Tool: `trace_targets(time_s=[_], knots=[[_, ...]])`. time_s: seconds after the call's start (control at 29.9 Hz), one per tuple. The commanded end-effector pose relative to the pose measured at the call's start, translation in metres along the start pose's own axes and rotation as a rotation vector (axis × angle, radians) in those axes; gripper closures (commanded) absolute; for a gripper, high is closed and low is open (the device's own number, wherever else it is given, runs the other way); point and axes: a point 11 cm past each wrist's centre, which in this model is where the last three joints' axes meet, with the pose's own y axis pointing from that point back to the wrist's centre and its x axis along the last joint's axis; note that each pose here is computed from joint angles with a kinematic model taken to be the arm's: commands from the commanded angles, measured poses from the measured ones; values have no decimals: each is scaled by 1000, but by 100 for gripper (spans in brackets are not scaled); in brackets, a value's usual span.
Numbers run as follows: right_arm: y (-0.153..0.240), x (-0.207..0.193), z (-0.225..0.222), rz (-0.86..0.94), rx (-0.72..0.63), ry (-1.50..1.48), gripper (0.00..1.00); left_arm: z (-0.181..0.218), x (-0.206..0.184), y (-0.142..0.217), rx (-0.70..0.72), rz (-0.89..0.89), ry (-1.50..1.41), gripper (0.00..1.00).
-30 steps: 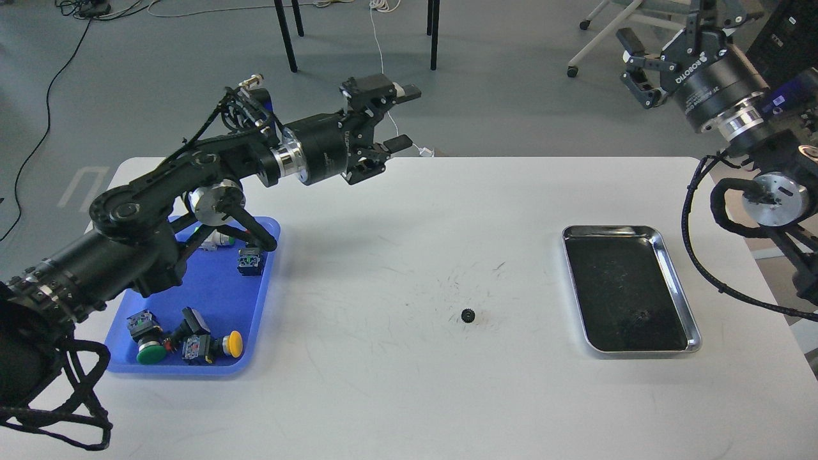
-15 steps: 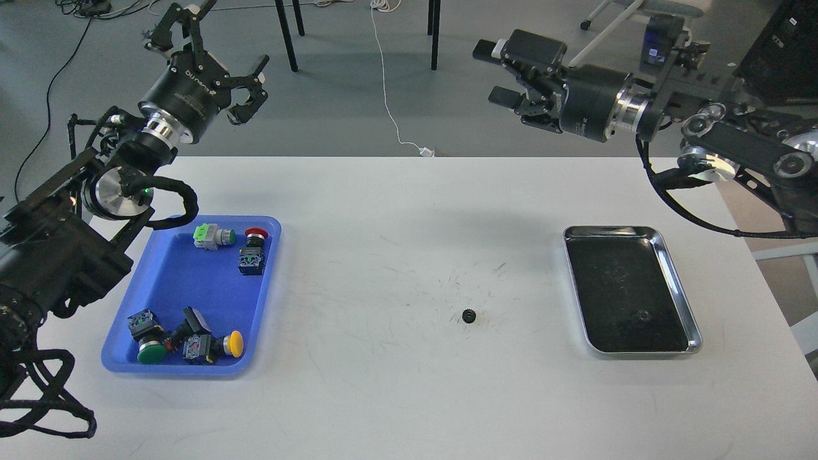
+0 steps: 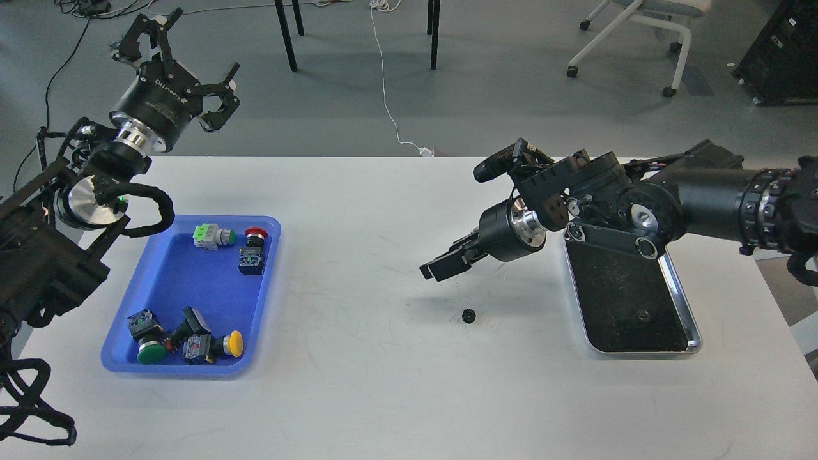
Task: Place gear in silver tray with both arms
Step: 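Lower the right gripper onto the second gear and close it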
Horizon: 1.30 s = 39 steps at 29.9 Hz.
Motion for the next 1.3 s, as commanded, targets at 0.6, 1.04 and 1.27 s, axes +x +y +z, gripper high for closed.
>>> trace_targets(time_s=[0.6,1.04,1.27], knots=[[-35,-40,-14,-172,-14,193,36,7,7,5,15,10,-42,3],[-34,-56,-7,-245,-37,267,48,15,14,11,12,23,-58,3],[-33,-54,-7,-248,-42,276,61,16,13,10,10,20,-60,3]])
